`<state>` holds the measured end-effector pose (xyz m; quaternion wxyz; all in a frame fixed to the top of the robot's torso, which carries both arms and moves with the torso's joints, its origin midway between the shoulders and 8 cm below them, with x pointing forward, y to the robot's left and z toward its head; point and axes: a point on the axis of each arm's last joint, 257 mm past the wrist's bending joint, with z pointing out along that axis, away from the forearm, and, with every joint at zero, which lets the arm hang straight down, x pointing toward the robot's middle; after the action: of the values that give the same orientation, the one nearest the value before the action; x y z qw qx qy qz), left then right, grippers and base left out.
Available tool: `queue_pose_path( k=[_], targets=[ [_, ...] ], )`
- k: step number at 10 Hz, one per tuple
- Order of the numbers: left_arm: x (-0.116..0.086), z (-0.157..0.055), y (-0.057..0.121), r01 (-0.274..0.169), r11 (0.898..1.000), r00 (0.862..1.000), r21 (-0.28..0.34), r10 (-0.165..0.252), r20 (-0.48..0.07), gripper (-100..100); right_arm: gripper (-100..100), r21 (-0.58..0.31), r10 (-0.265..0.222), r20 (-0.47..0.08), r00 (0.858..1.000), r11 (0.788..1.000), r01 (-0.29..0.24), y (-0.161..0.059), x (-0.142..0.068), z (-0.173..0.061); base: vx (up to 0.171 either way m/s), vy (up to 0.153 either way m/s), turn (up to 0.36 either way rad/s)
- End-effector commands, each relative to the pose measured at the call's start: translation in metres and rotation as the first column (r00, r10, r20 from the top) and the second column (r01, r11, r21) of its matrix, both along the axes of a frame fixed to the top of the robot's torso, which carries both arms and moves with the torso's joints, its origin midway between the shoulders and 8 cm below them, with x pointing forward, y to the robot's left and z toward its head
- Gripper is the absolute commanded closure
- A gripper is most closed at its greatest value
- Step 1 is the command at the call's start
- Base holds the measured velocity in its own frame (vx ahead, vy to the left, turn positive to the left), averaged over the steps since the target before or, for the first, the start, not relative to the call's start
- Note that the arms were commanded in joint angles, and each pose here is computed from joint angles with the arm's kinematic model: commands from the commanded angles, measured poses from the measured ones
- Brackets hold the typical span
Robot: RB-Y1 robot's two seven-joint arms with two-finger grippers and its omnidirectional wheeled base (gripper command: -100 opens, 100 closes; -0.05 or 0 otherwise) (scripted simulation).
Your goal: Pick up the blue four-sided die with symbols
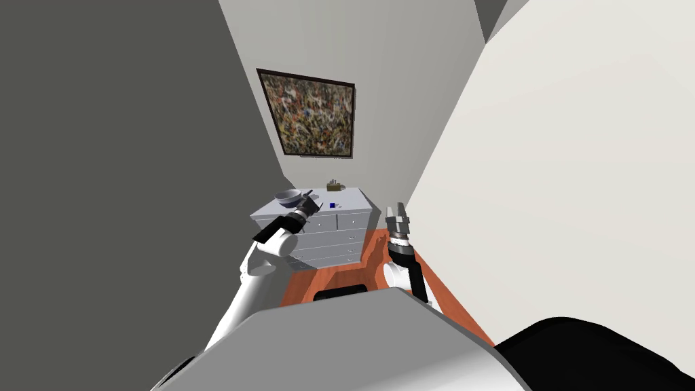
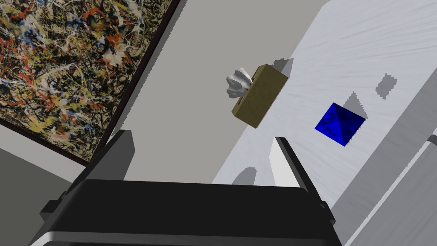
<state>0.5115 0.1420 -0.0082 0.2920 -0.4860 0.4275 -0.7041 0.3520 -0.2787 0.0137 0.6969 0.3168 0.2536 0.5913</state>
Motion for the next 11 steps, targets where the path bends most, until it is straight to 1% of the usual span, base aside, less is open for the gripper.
queue_pose_path(
  k=[1,2,3,5,6,8,9,11],
  targets=[
    [0.004,-0.006,-0.006,0.02,1.0,0.999,0.002,-0.02,-0.041,-100,0,0.0,0.0,0.0,1.0,1.0,0.0,0.0,0.0,0.0,0.01,0.019,0.008],
    [0.004,-0.01,-0.006,0.021,1.0,0.998,0.007,-0.021,-0.057,-100,0,0.0,0.0,0.0,1.0,1.0,0.0,0.0,0.0,0.0,0.006,0.009,-0.004],
    [0.008,-0.004,-0.018,0.055,0.998,0.996,-0.008,-0.056,-0.074,-100,0,0.0,0.0,0.0,1.0,1.0,0.0,0.0,0.0,0.0,0.013,0.017,0.02],
    [0.009,-0.015,-0.019,0.059,0.998,0.992,0.006,-0.058,-0.115,-100,0,0.0,0.0,0.0,1.0,1.0,0.0,0.0,0.0,0.0,0.01,0.013,0.004],
    [0.012,-0.007,-0.03,0.091,0.996,0.988,-0.01,-0.091,-0.127,-100,0,0.0,0.0,0.0,1.0,1.0,0.0,0.0,0.0,0.0,0.01,0.012,0.013],
    [0.012,-0.02,-0.03,0.094,0.996,0.981,0.006,-0.092,-0.173,-100,0,0.0,0.0,0.0,1.0,1.0,0.0,0.0,0.0,0.0,0.011,0.01,0.003],
    [0.015,-0.012,-0.041,0.124,0.992,0.974,-0.008,-0.123,-0.188,-100,0,0.0,0.0,0.0,1.0,1.0,0.0,0.0,0.0,0.0,0.02,0.008,0.011],
    [0.014,-0.025,-0.041,0.127,0.992,0.965,0.007,-0.122,-0.232,-100,0,0.0,0.0,0.0,1.0,1.0,0.0,0.0,0.0,0.0,0.016,0.005,0.0]
  ],
)
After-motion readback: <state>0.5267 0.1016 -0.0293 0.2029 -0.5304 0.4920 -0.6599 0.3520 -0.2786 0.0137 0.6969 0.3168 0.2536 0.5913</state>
